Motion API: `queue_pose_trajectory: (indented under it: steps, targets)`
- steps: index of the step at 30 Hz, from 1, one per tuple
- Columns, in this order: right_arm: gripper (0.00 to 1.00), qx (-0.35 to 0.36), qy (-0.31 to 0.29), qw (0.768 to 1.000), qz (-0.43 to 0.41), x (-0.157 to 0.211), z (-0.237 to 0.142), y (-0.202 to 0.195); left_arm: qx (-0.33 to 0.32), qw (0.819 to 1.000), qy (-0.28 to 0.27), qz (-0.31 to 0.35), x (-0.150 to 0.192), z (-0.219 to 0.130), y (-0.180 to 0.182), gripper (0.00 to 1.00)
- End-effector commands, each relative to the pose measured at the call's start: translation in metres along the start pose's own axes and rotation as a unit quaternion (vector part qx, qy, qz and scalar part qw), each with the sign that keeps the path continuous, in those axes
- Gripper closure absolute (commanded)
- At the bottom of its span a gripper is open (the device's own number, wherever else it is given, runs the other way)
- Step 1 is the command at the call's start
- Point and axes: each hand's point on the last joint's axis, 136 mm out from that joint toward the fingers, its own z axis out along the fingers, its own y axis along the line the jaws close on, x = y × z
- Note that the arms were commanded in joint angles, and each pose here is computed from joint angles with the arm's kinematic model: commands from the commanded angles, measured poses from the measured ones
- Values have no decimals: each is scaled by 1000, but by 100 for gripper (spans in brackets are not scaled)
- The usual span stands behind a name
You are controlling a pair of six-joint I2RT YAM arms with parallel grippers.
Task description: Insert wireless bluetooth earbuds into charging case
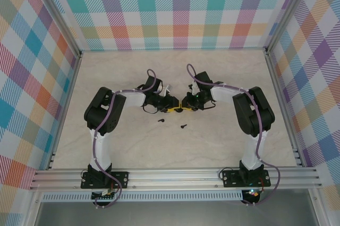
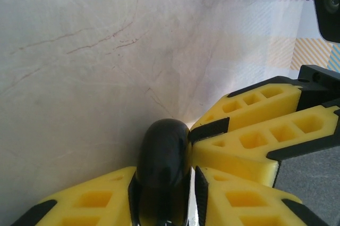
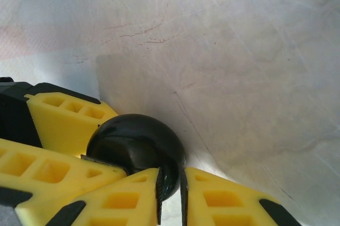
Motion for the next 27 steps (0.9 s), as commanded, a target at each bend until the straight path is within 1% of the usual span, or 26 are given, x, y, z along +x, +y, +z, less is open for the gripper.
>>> queue_pose_trajectory:
  steps: [1, 3, 5, 9, 14, 18, 20, 23, 25, 27]
  targets:
    - [81, 9, 1, 1000, 8, 4, 7, -7, 19, 1000, 16, 6, 8, 5, -7, 72]
    - [81, 10, -7, 1000, 3, 3, 2, -5, 14, 1000, 12, 9, 8, 4, -6, 78]
    - [79, 11, -20, 1000, -3, 2, -6, -2, 9, 1000, 3, 16, 6, 0, -7, 80]
    - [73, -7, -55, 998, -27, -3, -33, 10, 13, 999, -26, 39, -4, -17, -18, 81]
    - [65, -49, -102, 990, -85, -7, -76, 30, 40, 993, -65, 89, -17, -49, -43, 82]
    - [64, -79, -150, 976, -134, -14, -106, 47, 63, 981, -100, 154, -23, -78, -74, 82]
    - [60, -106, -176, 964, -170, -14, -121, 60, 69, 973, -114, 189, -23, -92, -89, 81]
    - [57, -126, -198, 945, -229, -9, -141, 78, 77, 959, -136, 238, -22, -112, -111, 81]
    - [53, -136, -191, 939, -253, -2, -150, 87, 88, 947, -149, 269, -19, -124, -127, 80]
    - [51, -165, -171, 932, -273, 8, -157, 100, 101, 937, -158, 296, -16, -134, -141, 80]
